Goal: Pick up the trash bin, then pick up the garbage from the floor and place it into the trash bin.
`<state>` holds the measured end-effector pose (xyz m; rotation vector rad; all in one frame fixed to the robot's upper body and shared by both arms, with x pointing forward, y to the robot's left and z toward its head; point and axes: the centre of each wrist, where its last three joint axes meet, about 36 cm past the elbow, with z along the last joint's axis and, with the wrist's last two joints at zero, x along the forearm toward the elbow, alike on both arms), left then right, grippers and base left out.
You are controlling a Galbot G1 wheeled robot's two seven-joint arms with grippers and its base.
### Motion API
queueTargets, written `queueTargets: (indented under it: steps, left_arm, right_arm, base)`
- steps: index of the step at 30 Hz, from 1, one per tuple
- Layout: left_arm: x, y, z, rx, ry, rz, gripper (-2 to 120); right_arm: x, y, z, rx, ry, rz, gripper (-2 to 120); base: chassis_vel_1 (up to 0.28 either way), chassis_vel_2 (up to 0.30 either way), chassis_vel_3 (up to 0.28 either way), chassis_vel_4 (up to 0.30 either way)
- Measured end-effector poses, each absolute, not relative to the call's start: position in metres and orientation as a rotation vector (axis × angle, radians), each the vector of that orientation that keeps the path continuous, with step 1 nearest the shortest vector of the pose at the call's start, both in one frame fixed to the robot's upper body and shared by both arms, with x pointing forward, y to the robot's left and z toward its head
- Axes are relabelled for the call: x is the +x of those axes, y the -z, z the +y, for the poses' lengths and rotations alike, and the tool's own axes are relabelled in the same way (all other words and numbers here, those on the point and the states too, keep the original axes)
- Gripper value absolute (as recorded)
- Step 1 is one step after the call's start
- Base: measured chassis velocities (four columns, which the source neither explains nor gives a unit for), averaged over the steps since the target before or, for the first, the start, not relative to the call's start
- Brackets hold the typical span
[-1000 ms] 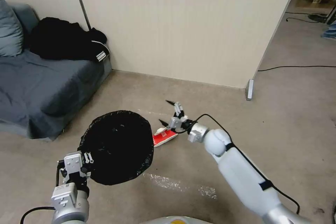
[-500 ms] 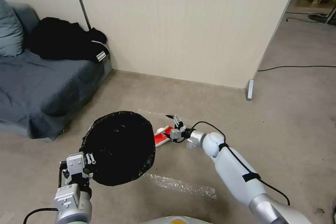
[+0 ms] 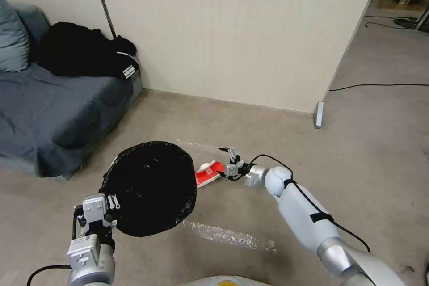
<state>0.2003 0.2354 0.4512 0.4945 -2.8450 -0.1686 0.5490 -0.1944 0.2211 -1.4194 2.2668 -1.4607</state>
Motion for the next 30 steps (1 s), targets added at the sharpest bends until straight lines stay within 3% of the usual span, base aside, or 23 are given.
queueTargets:
  steps: [30]
  left_arm:
    - [0.197,-0.455,0.230,0.484,0.186,-2.849,1]
  right_arm:
    - [0.552,-0.218,-0.153,-1.403,1.324,2.339,100]
  base:
    - [0.000,0.000,0.000,0.000]
